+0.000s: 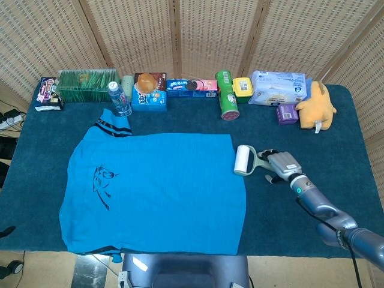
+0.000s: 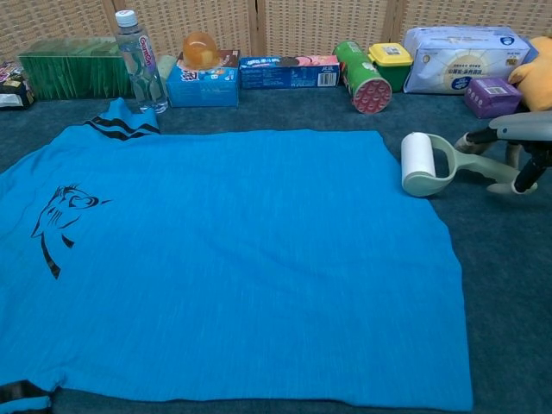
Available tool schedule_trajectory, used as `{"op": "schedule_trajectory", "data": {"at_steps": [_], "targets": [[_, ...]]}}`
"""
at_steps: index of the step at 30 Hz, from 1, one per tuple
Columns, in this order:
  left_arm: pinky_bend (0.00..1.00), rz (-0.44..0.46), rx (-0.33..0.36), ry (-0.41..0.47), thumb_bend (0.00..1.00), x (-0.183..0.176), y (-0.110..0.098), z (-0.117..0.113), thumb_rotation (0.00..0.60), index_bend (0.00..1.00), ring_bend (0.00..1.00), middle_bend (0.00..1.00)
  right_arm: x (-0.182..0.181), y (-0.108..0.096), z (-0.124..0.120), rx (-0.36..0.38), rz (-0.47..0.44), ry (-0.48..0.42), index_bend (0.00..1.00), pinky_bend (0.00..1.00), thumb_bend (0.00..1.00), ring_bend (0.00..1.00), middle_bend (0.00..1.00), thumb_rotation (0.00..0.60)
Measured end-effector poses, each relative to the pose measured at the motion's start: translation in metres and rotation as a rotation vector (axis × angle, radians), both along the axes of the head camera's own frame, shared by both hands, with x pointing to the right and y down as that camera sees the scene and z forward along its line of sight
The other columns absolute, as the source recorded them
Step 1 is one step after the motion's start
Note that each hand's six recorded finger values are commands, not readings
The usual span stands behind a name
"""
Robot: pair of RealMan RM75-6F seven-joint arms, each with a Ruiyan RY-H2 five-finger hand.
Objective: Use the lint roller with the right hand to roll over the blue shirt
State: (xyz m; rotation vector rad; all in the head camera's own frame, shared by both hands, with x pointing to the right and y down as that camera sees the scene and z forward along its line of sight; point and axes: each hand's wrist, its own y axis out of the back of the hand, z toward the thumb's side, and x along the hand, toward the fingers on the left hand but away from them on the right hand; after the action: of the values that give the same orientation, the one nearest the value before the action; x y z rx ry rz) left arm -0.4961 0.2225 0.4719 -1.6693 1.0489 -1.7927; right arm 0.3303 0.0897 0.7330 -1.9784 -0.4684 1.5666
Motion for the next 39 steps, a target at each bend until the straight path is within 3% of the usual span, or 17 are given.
{"op": "schedule_trajectory", "data": {"at_steps": [4, 12, 17, 22, 29, 35, 39], "targets": [[0.04, 0.000, 0.001, 0.001, 0.12, 0.000, 0.000, 0.000, 0.600, 0.00, 0.00, 0.00, -0.002, 0.000, 0.003, 0.006, -0.007, 0.012, 0.20, 0.60, 0.56, 0.28, 0.30, 0.600], [0.04, -0.001, 0.001, 0.001, 0.12, 0.000, 0.001, 0.000, 0.600, 0.00, 0.00, 0.00, -0.007, 0.001, 0.003, 0.027, -0.011, 0.015, 0.30, 0.59, 0.60, 0.42, 0.46, 0.600], [0.04, 0.000, 0.001, 0.002, 0.12, 0.000, 0.001, -0.001, 0.600, 0.00, 0.00, 0.00, -0.008, 0.001, 0.001, 0.042, -0.017, 0.016, 0.32, 0.60, 0.69, 0.43, 0.48, 0.600], [0.04, 0.001, 0.001, 0.004, 0.12, 0.000, 0.001, -0.001, 0.600, 0.00, 0.00, 0.00, -0.009, 0.000, -0.001, 0.065, -0.028, 0.024, 0.42, 0.69, 0.84, 0.50, 0.55, 0.600], [0.04, 0.003, 0.003, 0.007, 0.12, 0.001, 0.002, -0.002, 0.600, 0.00, 0.00, 0.00, -0.012, 0.002, -0.002, 0.092, -0.043, 0.029, 0.46, 0.76, 0.99, 0.52, 0.58, 0.600], [0.04, 0.005, 0.004, 0.010, 0.12, 0.001, 0.002, -0.002, 0.600, 0.00, 0.00, 0.00, -0.014, 0.002, -0.004, 0.110, -0.052, 0.027, 0.48, 0.76, 1.00, 0.52, 0.58, 0.600], [0.04, 0.006, 0.005, 0.011, 0.12, 0.001, 0.002, -0.003, 0.600, 0.00, 0.00, 0.00, -0.016, 0.002, -0.006, 0.133, -0.052, 0.015, 0.55, 0.77, 1.00, 0.58, 0.63, 0.600]]}}
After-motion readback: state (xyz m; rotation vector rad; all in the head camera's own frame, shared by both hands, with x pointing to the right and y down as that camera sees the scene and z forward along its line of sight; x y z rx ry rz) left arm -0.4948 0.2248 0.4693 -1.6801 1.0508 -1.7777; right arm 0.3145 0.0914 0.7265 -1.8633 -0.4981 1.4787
